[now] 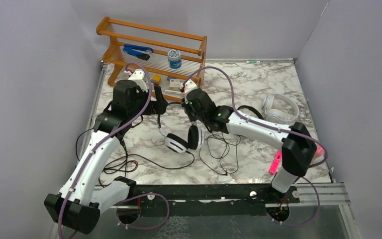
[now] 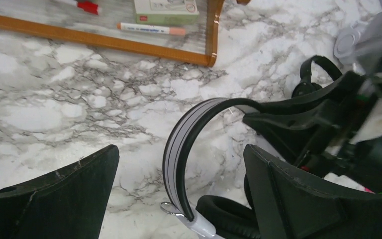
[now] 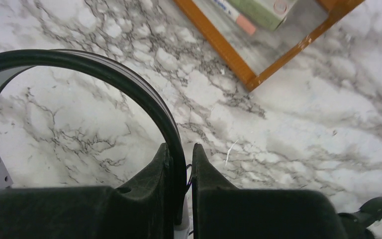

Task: Wrap the headphones
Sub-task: Pick up the headphones from the center of the board.

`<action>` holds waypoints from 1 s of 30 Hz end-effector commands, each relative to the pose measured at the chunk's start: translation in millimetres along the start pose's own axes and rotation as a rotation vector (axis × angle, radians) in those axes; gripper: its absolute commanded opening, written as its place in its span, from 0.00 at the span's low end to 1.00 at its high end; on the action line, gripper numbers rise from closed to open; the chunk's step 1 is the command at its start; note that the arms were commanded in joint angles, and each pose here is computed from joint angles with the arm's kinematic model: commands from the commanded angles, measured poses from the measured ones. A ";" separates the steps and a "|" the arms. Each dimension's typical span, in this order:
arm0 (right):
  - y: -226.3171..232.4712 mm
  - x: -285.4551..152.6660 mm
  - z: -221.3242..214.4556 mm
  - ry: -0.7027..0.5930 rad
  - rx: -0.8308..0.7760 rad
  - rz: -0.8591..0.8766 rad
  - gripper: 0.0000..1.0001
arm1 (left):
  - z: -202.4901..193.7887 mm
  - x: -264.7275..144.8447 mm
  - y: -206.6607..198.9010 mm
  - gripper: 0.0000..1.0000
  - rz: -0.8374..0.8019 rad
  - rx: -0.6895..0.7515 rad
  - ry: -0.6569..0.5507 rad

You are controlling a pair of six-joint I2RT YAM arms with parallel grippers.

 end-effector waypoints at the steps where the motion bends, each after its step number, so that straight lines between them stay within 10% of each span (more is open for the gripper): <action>1: -4.0 -24.8 37.6 -0.209 -0.188 0.076 0.01 | -21.4 9.5 -10.5 0.99 -0.129 -0.049 0.150; 18: 7.5 -56.3 53.5 -0.334 -0.456 0.322 0.01 | -67.7 40.4 9.1 0.82 0.042 0.015 0.400; 30: 5.4 -61.8 66.2 -0.370 -0.512 0.318 0.01 | -64.9 41.2 10.8 0.26 0.124 0.104 0.380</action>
Point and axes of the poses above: each gripper's point midway between its finger pads, its own x axis out along the fingers, its own y axis along the line the jaws close on, z = x × y, the point moved 7 cm from there along -x, back along the fingers, and after that the axes turned 6 degrees about -x, right-handed, at the moved point
